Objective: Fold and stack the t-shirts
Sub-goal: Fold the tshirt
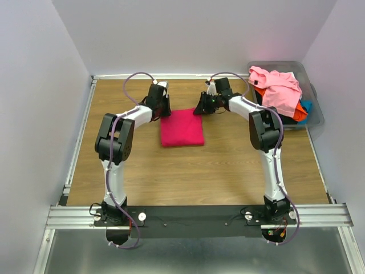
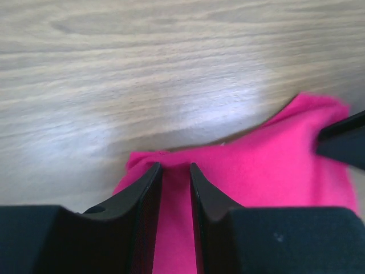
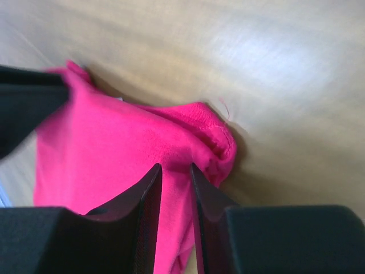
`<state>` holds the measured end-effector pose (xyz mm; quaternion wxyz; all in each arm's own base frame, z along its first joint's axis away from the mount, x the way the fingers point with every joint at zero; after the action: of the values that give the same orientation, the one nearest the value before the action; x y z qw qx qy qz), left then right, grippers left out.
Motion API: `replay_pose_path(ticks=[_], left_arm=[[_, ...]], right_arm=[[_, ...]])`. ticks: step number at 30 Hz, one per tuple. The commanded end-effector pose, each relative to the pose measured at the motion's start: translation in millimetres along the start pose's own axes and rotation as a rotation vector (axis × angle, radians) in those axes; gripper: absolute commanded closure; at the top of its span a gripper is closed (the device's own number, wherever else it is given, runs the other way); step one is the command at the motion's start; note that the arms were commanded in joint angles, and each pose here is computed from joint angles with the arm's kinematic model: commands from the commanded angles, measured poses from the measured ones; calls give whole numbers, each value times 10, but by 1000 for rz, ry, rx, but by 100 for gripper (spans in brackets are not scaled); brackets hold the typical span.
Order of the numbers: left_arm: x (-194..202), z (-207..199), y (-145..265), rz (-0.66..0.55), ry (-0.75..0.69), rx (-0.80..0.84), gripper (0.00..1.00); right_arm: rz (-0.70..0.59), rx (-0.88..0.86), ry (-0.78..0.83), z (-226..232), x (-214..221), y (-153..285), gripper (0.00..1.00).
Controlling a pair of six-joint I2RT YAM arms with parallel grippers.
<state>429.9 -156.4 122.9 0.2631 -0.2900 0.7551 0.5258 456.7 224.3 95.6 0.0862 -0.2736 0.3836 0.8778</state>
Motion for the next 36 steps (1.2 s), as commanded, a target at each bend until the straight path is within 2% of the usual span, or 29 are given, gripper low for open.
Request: replay_pose_path(ticks=[1, 5, 8, 9, 11, 12, 13, 16, 17, 19, 20, 22, 23, 24, 26, 27, 30, 34, 36], left_arm=[[71, 61, -215, 78, 42, 81, 66], [40, 98, -213, 84, 71, 114, 62], [-126, 58, -50, 32, 71, 132, 54], [-195, 33, 21, 8, 75, 139, 45], [-296, -2, 157, -42, 76, 147, 36], [-429, -65, 321, -91, 67, 168, 26], [-422, -81, 379, -95, 70, 176, 23], [-436, -176, 600, -101, 63, 241, 18], [-467, -232, 742, -118, 68, 264, 18], [-413, -267, 875, -131, 79, 280, 18], [-251, -248, 906, -108, 91, 280, 18], [-184, -306, 1126, -128, 122, 330, 25], [13, -254, 1129, -98, 141, 334, 29], [76, -296, 1218, -88, 160, 371, 39], [372, -223, 1204, -29, 186, 371, 51], [561, -174, 1192, 15, 207, 360, 60], [798, -95, 1119, 61, 239, 344, 75], [1148, 51, 991, 162, 278, 279, 86], [1249, 91, 968, 193, 301, 254, 87]], right_arm=[[-33, -44, -56, -281, -95, -80, 66], [-57, -64, -51, -209, -195, 71, 66], [-95, -96, -31, 0, -325, 306, 64], [-92, -99, -45, 25, -297, 355, 63], [-113, -127, -40, 147, -324, 471, 62], [-125, -159, -38, 270, -354, 596, 62], [-107, -174, -53, 298, -266, 621, 62], [-111, -264, -67, 472, -215, 808, 61], [-90, -304, -99, 470, -78, 797, 61], [-93, -349, -90, 575, 0, 863, 61], [-80, -354, -94, 572, 104, 845, 61], [-54, -368, -100, 596, 229, 822, 61], [-57, -380, -95, 596, 259, 815, 61], [-32, -385, -121, 559, 389, 787, 62], [-35, -396, -120, 508, 483, 753, 63], [-18, -387, -133, 462, 589, 717, 64], [26, -367, -162, 299, 814, 579, 66], [49, -324, -217, 67, 1100, 439, 67], [37, -306, -228, -21, 1170, 426, 68]])
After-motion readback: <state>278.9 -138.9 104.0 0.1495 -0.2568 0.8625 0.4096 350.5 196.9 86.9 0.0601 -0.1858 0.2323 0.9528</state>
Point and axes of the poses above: each gripper's point midway between its finger pads, its own y axis back along the fingers, its own z axis along the line the jaws close on, x = y × z, the point moved 10 cm from there along y, back along the fingers, and after that the axes turned 5 degrees about y, right-handed, at the moved point
